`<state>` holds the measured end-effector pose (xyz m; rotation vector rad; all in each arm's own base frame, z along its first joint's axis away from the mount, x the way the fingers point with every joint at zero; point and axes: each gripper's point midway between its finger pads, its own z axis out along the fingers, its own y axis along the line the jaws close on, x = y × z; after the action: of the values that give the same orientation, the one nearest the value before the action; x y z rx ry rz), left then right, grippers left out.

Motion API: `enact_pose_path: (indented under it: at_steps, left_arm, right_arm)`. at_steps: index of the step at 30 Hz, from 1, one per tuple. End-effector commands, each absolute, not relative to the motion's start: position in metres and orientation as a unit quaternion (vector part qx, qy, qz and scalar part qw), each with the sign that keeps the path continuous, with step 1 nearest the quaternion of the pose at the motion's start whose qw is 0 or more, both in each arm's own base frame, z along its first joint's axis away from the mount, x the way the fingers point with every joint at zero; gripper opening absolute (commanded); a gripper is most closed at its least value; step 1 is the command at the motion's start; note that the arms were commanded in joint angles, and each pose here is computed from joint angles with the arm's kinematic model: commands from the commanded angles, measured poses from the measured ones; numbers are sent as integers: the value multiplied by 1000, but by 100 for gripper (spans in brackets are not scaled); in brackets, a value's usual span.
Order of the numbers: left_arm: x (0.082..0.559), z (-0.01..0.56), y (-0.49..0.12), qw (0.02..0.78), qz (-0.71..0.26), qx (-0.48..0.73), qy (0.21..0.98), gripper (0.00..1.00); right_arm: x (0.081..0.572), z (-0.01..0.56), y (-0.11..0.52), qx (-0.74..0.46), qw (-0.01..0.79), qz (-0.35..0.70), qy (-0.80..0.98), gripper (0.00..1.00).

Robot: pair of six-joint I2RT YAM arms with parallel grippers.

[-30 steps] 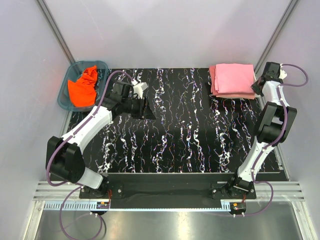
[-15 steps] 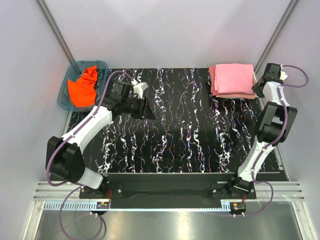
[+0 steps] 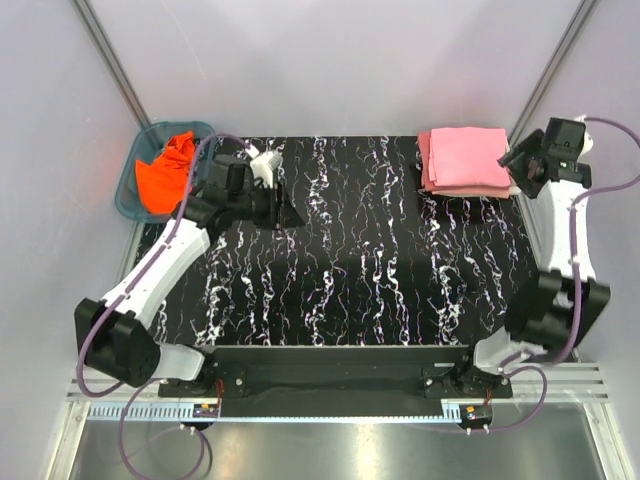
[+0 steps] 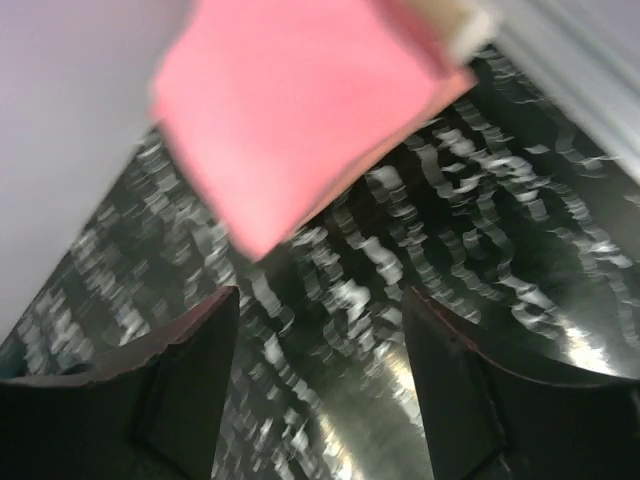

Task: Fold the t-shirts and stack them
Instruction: Reset both grippers

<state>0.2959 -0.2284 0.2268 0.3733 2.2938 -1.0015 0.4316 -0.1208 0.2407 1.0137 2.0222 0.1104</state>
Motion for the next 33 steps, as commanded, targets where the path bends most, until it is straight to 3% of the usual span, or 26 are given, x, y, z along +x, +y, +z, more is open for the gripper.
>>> enact_pose_path:
  at_steps: [1,2,3,8,10,12,33]
  left_arm:
    - [300,309,-221,412,-383,147,814,47]
    - [295,324,-216,435,-379,144,804,48]
    - [293,336,-213,451,-378,144,796,48]
    - [265,380,-196,510,-380,132,760,57]
    - [259,377,-193,513,-378,130,759,74]
    - [250,373,-190,513,-380,132,759,99]
    - [230,381,-176,537,-365,136,748,99]
  right_arm:
    - [391,286,-35,331,437,147,824,74]
    - [383,291,-5,300,434,169,832,80]
    - [374,288,10,285,428,179,839,99]
    - [322,302,69,200,418,257,848,100]
    - [304,306,80,171,420,284,845,100]
    - [289,311,81,156,431,287,841,100]
    - [262,358,79,125,502,286,806,100]
